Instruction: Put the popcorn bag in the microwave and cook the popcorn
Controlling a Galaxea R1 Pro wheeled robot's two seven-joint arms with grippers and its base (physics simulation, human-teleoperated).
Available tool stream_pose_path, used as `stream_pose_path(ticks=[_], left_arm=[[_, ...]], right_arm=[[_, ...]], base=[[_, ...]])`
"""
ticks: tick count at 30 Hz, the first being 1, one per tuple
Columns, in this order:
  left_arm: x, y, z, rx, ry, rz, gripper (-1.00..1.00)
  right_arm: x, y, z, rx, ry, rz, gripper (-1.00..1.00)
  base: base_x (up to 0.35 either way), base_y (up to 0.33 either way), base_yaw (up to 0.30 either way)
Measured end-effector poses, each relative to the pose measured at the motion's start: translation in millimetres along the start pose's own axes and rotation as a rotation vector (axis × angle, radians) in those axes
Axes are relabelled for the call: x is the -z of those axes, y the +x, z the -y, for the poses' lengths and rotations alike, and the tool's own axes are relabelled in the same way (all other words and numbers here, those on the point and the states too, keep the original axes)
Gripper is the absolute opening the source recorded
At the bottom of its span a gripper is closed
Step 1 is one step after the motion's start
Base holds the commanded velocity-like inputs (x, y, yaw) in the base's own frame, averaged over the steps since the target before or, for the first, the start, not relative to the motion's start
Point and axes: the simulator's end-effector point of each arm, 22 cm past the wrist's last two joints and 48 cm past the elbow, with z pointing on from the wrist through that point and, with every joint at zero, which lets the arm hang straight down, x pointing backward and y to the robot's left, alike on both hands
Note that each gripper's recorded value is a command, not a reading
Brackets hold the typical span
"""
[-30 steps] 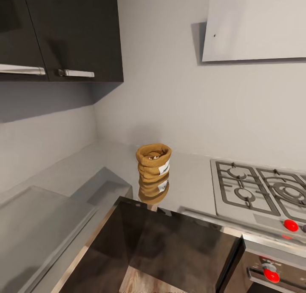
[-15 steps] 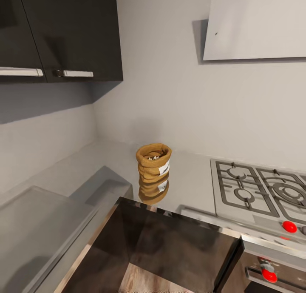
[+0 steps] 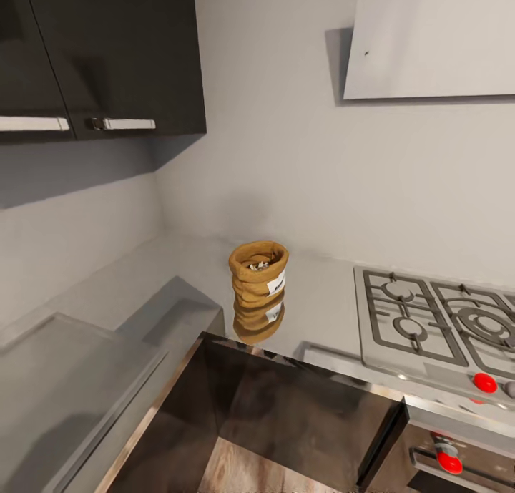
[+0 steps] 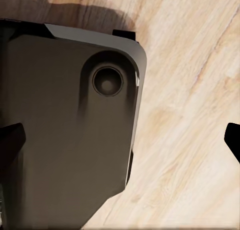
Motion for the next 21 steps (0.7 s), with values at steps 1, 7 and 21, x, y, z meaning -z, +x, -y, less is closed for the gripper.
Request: stream_pose_path(ticks=[1,7,21], left_arm=[[1.3,0.9,-0.4,0.000,-0.002,-0.002,1.00],[8.9,5.5,-2.1,0.001,-0.008,-0.010,1.00],[10.4,10.7,-4.6,0.003,-0.015,-0.019,1.00]], right_arm=[[1.3,0.8,-0.1,0.000,0.000,-0.002,1.00],[8.6,5.1,-0.8,0.000,-0.001,-0.011,1.00],[9.4,14.2,-1.8,-0.001,-0.004,-0.034,1.00]], base=[[0.000,0.000,0.000],[0.000,0.000,0.000],[0.000,0.000,0.000]])
